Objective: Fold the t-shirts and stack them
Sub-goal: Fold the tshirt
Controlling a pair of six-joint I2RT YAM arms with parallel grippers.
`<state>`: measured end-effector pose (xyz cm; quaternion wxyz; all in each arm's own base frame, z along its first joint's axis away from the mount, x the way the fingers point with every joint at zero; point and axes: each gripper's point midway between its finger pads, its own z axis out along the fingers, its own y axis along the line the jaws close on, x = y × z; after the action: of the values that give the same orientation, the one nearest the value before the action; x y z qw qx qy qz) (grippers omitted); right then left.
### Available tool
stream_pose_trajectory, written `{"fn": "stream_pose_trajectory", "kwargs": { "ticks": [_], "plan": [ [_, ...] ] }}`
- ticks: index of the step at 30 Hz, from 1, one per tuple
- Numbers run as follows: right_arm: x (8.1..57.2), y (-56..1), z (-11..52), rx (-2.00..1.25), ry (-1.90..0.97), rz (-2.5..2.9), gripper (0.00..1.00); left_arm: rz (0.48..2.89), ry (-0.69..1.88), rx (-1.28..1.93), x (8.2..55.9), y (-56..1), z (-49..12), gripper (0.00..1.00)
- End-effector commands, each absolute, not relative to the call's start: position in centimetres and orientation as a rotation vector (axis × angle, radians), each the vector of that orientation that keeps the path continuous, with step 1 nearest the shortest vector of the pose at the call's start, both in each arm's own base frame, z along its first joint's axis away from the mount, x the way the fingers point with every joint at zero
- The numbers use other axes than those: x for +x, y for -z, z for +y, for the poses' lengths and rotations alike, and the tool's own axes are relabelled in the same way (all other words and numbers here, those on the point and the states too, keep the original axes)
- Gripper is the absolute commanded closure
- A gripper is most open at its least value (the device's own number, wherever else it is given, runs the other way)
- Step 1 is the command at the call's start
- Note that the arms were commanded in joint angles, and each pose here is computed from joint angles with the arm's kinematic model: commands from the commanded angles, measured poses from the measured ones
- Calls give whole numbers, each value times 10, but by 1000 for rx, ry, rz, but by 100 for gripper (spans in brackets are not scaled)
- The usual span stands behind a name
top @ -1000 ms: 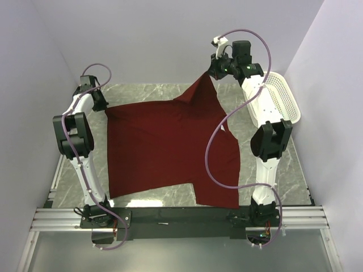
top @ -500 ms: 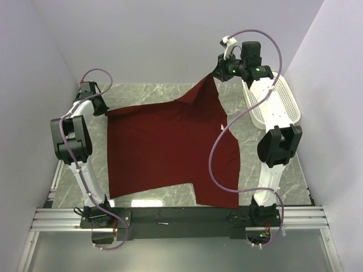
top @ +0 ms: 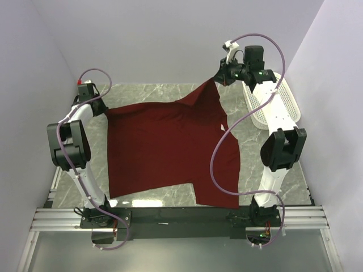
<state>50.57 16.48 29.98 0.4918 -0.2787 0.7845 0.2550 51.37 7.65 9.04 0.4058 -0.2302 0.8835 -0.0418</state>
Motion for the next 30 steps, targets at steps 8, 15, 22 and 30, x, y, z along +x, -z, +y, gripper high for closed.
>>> {"fn": "stream_pose_trajectory", "kwargs": {
  "ticks": [8,15,22,30],
  "plan": [
    [484,-337,159,-702,-617,1796,100,2109,133,-569,505,-134,74,100],
    [465,-325,155,-720,-632,1821,100,2096,140,-570,498,-140,72,100],
    [454,-311,146,-720,-619,1850,100,2097,139,-571,484,-137,70,100],
    [444,-299,146,-734,-654,1871,100,2089,125,-570,473,-142,70,100]
  ]
}}
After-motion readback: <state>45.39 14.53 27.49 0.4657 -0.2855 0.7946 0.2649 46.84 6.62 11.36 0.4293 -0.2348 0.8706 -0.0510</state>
